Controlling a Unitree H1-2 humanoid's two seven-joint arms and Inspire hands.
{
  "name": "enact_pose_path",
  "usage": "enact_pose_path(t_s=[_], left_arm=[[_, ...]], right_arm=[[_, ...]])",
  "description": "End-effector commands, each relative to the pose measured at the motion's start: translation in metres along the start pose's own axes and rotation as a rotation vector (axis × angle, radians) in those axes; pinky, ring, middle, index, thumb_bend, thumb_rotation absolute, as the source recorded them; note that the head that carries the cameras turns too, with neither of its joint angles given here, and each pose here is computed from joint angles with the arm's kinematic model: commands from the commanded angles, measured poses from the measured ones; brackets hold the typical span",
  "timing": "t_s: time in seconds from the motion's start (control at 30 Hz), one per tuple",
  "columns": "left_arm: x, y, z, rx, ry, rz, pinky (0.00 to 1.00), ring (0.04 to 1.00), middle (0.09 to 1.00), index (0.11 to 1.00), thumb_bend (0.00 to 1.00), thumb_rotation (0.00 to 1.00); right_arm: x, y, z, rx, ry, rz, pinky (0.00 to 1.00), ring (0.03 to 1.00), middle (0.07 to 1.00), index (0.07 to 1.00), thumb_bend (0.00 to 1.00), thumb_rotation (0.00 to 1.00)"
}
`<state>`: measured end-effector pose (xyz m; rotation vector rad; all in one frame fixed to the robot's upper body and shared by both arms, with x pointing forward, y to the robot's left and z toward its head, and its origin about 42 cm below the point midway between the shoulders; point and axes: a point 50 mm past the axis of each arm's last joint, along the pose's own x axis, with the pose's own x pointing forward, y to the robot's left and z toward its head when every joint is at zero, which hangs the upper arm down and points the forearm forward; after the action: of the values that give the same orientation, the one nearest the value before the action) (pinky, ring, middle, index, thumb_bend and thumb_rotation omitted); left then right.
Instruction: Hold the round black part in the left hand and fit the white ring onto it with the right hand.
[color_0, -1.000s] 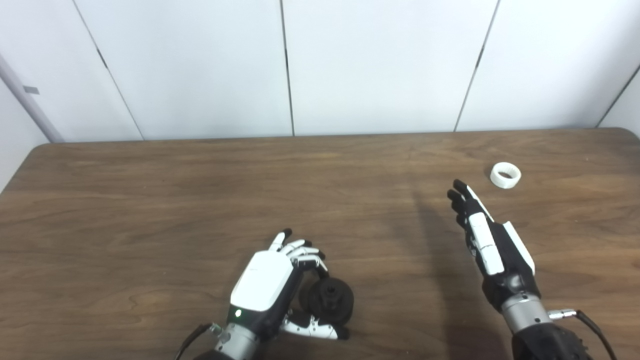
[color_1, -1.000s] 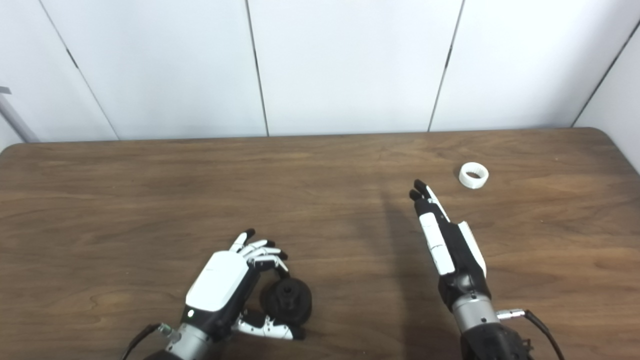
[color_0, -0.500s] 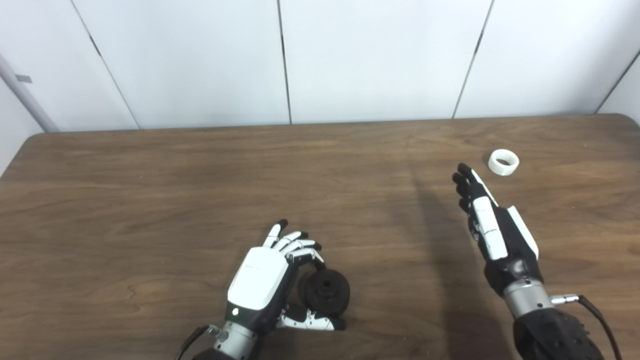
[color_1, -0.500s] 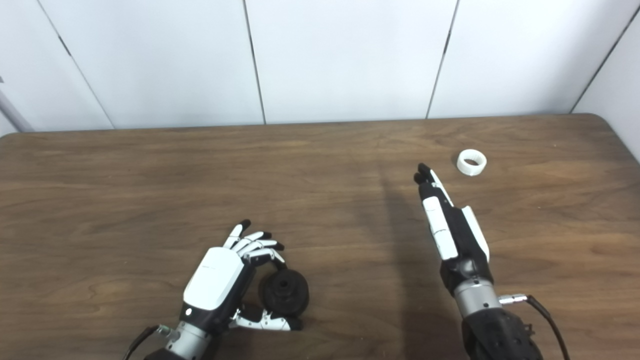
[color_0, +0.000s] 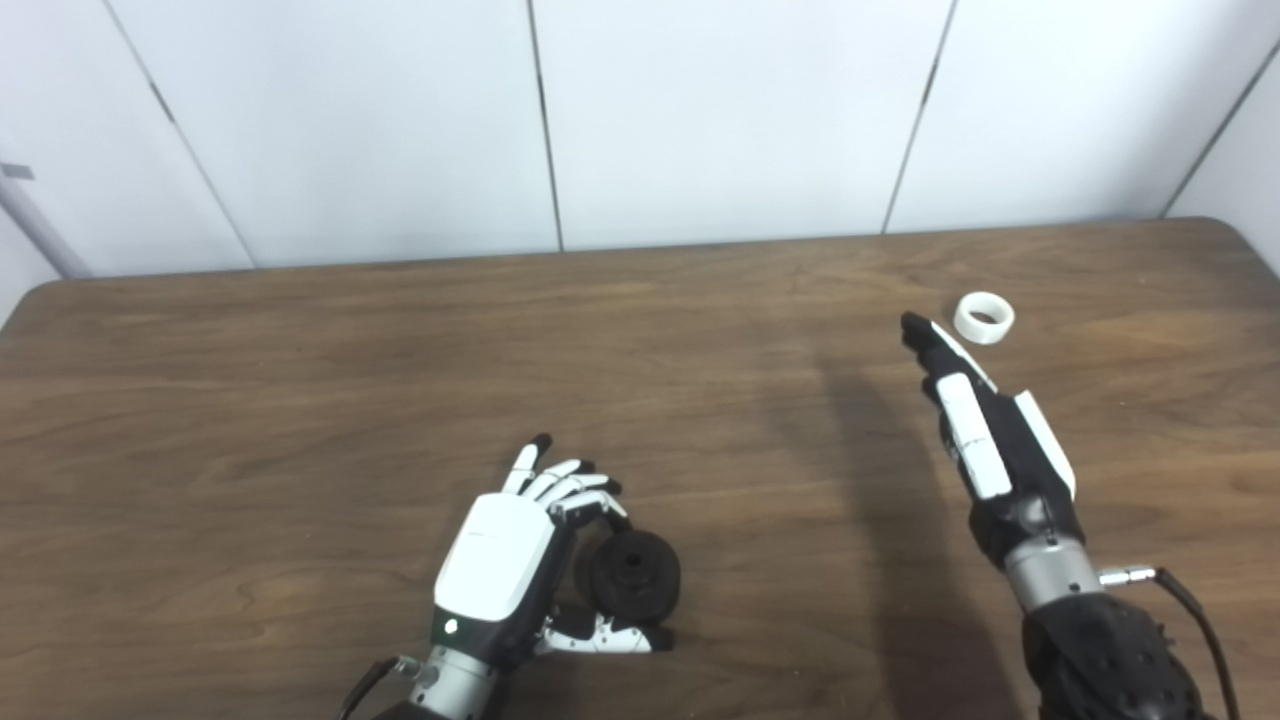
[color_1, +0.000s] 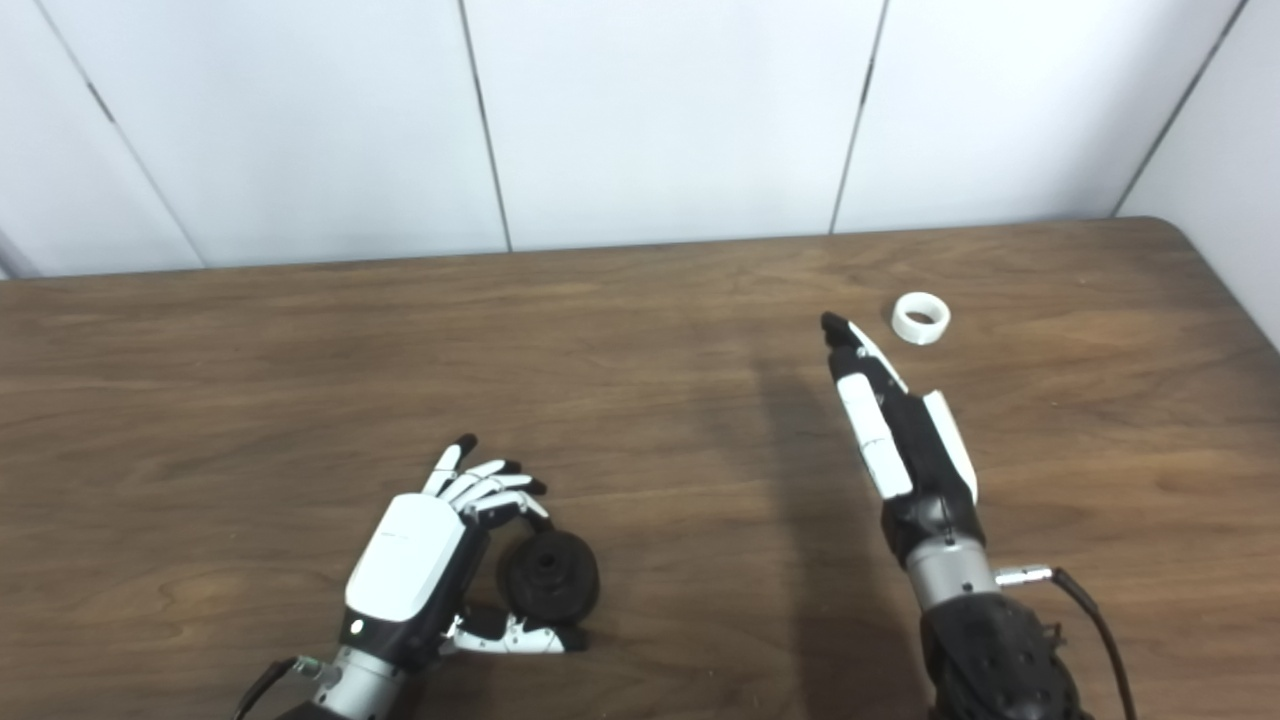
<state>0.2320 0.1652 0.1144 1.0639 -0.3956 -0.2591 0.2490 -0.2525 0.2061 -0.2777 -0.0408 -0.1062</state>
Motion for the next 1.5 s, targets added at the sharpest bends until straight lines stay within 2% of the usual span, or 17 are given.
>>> enact_pose_path(t_s=[0.0, 0.07, 0.17, 0.33, 0.47, 0.6, 0.9, 1.23, 1.33, 1.47], left_arm=[[-0.003, 0.0, -0.009, 0.016, -0.008, -0.002, 1.0, 0.83, 0.744, 0.485, 0.52, 0.05], [-0.003, 0.0, -0.01, 0.017, -0.005, -0.006, 1.0, 0.831, 0.744, 0.485, 0.52, 0.05], [-0.003, 0.001, -0.011, 0.012, 0.002, -0.019, 1.0, 0.834, 0.747, 0.485, 0.52, 0.05], [-0.004, 0.001, -0.012, 0.022, 0.004, -0.049, 1.0, 0.838, 0.751, 0.485, 0.52, 0.05], [-0.005, 0.001, -0.014, 0.027, 0.011, -0.065, 1.0, 0.834, 0.751, 0.485, 0.52, 0.05], [-0.006, 0.0, -0.017, 0.03, 0.018, -0.082, 1.0, 0.831, 0.75, 0.486, 0.52, 0.05], [-0.011, -0.002, -0.027, 0.037, 0.029, -0.095, 1.0, 0.819, 0.746, 0.485, 0.52, 0.05], [-0.014, -0.002, -0.038, 0.036, 0.039, -0.109, 0.98, 0.816, 0.745, 0.485, 0.52, 0.05], [-0.015, -0.002, -0.039, 0.037, 0.042, -0.116, 0.97, 0.817, 0.744, 0.485, 0.52, 0.05], [-0.017, 0.0, -0.04, 0.037, 0.045, -0.118, 0.98, 0.817, 0.745, 0.485, 0.52, 0.05]], right_arm=[[0.009, -0.018, 0.019, -0.102, -0.086, -0.077, 0.93, 0.917, 0.877, 0.775, 0.59, 0.64], [0.015, -0.028, 0.023, -0.137, -0.097, -0.094, 0.96, 0.93, 0.887, 0.735, 0.63, 0.52], [0.026, -0.045, 0.033, -0.174, -0.132, -0.114, 0.98, 0.936, 0.889, 0.713, 0.64, 0.43], [0.042, -0.067, 0.05, -0.247, -0.174, -0.146, 0.9, 0.909, 0.883, 0.683, 0.67, 0.34], [0.051, -0.074, 0.057, -0.312, -0.174, -0.161, 0.88, 0.905, 0.881, 0.666, 0.72, 0.27], [0.061, -0.08, 0.06, -0.412, -0.164, -0.173, 0.92, 0.918, 0.883, 0.666, 0.76, 0.27], [0.093, -0.09, 0.06, -0.514, -0.129, -0.167, 0.9, 0.932, 0.91, 0.668, 0.86, 0.25], [0.132, -0.098, 0.051, -0.667, -0.041, -0.165, 0.86, 0.927, 0.917, 0.68, 0.86, 0.2], [0.142, -0.101, 0.047, -0.699, -0.011, -0.152, 0.89, 0.936, 0.923, 0.687, 0.86, 0.19], [0.157, -0.105, 0.04, -0.735, 0.04, -0.122, 0.99, 0.99, 0.954, 0.716, 0.87, 0.22]])
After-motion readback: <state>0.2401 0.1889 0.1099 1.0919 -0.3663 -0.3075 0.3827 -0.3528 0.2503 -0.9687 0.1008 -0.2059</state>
